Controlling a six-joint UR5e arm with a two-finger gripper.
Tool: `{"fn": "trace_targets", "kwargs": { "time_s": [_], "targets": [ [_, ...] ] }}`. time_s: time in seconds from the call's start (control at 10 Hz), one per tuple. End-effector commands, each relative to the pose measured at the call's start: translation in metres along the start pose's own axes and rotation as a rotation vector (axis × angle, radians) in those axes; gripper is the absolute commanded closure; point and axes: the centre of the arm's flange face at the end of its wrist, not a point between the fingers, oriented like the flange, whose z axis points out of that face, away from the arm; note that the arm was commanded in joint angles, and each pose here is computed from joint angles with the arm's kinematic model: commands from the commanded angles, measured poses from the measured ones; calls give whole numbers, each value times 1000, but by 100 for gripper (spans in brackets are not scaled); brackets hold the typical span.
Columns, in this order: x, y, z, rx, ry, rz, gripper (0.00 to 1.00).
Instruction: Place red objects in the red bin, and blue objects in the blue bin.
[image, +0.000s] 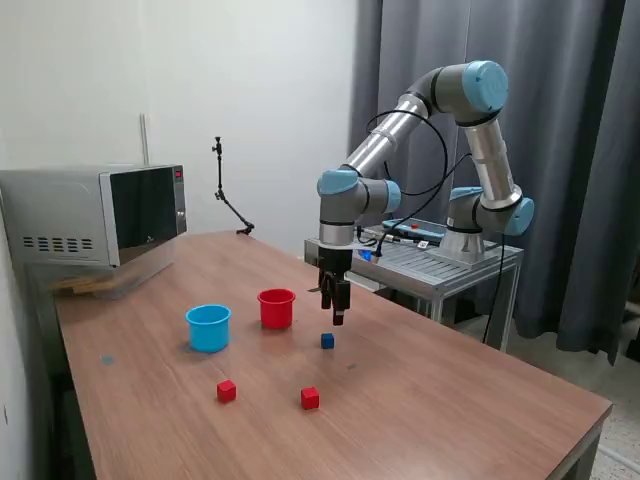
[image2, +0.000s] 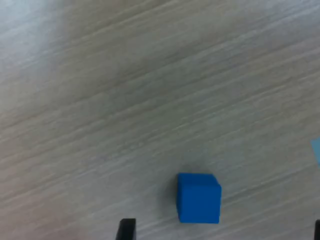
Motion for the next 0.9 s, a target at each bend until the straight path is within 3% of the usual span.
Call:
{"fn": "trace_targets", "kwargs": {
  "time_s": [0.0,0.8],
  "targets": [
    [2,-4,14,-4,2,-6,0],
    [2,-4,54,7,-2,-5,0]
  ]
}}
